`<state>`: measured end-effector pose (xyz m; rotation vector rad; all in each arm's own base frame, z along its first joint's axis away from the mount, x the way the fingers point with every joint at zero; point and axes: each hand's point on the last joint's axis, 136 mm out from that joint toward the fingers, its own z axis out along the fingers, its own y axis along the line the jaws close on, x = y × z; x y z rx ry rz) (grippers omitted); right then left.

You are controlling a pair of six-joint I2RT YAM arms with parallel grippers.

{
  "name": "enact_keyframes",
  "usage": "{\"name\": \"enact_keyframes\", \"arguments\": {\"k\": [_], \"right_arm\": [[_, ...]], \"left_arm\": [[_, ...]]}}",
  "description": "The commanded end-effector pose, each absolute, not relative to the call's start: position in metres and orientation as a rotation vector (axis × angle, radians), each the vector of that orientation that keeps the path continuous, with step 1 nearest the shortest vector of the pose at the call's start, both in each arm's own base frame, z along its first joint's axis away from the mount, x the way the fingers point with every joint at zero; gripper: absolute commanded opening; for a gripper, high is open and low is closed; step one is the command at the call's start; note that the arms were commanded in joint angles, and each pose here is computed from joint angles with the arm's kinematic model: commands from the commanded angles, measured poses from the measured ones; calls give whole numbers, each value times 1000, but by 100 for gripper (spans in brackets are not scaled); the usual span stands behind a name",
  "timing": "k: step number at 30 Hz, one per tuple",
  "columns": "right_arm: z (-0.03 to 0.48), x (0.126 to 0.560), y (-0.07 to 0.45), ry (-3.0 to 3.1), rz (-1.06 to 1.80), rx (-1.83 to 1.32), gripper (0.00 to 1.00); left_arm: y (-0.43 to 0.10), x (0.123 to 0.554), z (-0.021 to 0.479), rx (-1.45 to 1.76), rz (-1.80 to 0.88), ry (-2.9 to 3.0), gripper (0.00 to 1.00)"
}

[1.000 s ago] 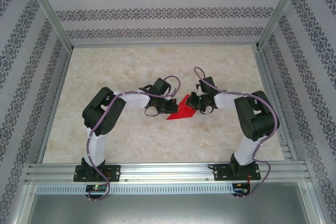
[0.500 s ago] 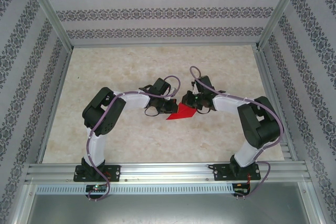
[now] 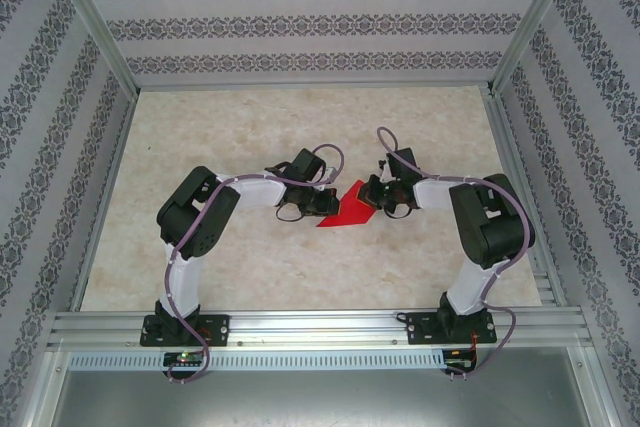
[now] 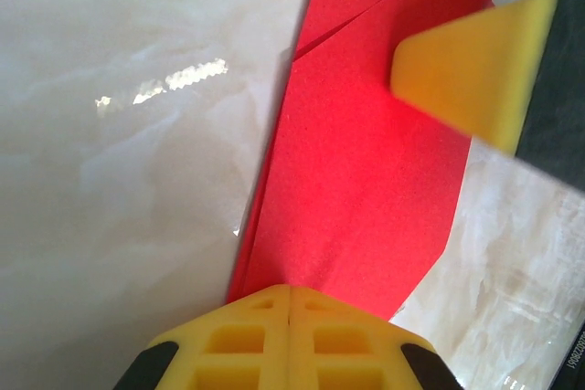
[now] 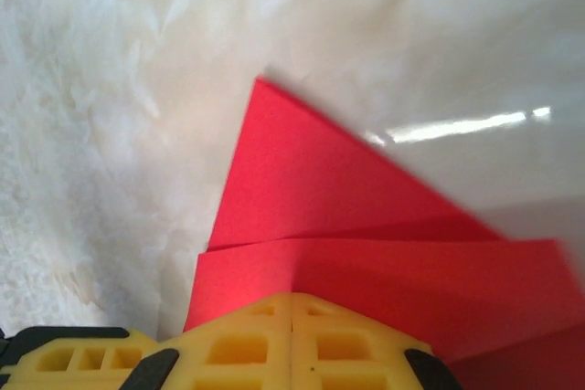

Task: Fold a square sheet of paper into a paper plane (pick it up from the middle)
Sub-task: Fourth fold the wing at the center of the table.

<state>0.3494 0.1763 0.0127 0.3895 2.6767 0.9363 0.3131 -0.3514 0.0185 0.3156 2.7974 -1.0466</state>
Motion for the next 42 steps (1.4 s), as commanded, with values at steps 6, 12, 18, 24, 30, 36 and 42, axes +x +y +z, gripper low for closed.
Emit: {"name": "enact_keyframes", "arguments": {"k": [6,12,18,24,30,36,42], "right_arm": [[-3,379,96,2586,661,650,6],[27,388,90,2540,625,650,6],[56,379,108,2478,729,579,6],[53,355,179,2550,956,433,6],[31,339,211,2604,1044,417,6],[0,325,206,2676,1014,485,6],[-24,314,186,2750,852,591,6]], "left_arm": [[-306,277,-40,270,-758,3046,0],[-310,279,-38,285,-779,3038,0],[-316,284,-34,323,-799,3014,0],[-320,287,-30,356,-818,2994,0],[-324,289,-25,365,-843,2981,0],[-333,295,-12,367,-899,2947,0],[-351,308,30,376,-1013,2831,3]]}}
